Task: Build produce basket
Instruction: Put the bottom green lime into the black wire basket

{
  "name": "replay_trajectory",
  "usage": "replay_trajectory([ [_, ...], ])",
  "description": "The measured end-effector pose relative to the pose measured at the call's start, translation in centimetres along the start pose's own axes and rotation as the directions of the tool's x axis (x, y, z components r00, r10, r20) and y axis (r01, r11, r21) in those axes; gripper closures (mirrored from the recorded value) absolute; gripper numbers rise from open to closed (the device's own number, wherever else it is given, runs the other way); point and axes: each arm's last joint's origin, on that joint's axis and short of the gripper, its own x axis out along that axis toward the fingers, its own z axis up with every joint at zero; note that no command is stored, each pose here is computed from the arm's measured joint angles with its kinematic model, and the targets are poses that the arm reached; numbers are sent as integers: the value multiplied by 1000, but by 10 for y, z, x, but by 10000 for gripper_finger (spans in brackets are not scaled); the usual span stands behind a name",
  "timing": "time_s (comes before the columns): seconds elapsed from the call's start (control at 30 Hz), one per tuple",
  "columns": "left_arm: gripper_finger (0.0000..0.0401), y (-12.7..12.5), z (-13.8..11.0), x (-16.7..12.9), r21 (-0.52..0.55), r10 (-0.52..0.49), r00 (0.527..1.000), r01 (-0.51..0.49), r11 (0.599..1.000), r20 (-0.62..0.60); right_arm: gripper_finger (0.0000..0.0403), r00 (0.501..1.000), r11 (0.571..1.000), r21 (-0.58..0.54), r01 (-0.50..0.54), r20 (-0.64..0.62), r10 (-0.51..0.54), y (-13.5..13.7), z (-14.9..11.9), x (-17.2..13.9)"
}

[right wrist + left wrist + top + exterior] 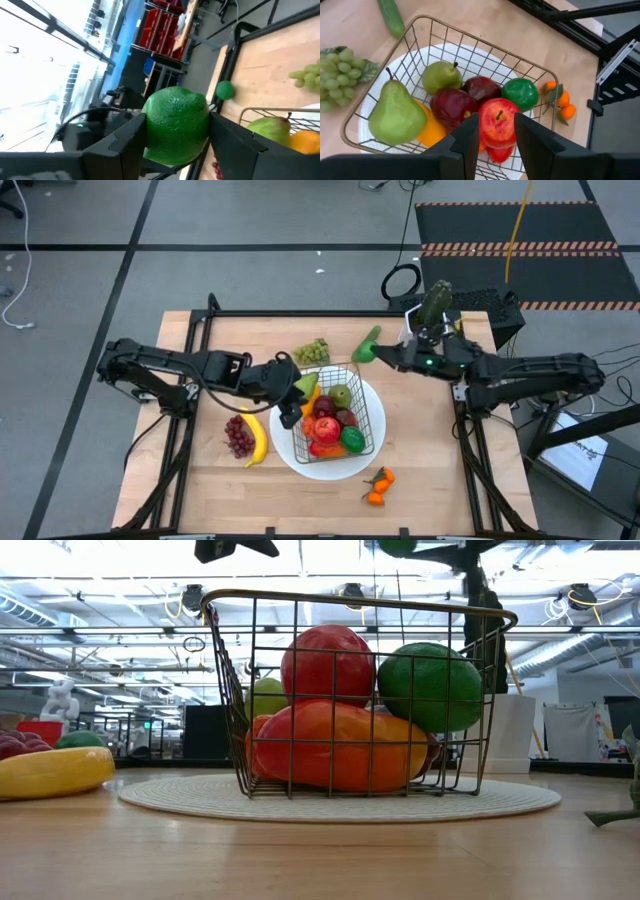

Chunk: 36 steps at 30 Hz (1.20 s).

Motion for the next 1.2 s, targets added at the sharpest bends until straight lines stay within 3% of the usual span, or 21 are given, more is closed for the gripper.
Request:
replay_trajectory([
  [0.33, 279, 12, -4, 1, 2, 81, 994, -81, 997, -77, 206, 998, 999, 11, 41, -37, -41, -10, -27, 43],
  [0.57, 279, 17, -8, 0, 18, 126, 985, -125, 992, -115, 206, 979, 968, -222, 118, -139, -151, 2, -35, 61],
  [0.73, 279, 24, -4, 1, -10, 168, 981, -169, 985, -101, 206, 965, 870, -474, 134, -139, -224, 6, -22, 70],
  [0.9, 279, 34, 3, 2, -47, 192, 977, -197, 979, -90, 206, 954, 698, -714, 52, -171, -246, -5, -10, 76],
  [1.03, 279, 46, 10, 3, -75, 224, 971, -230, 970, -80, 206, 933, 596, -803, 5, -211, -292, -23, -8, 79],
  [1.2, 279, 63, 19, 3, -94, 253, 965, -259, 961, -75, 206, 908, 526, -850, 12, -212, -362, -49, -10, 77],
])
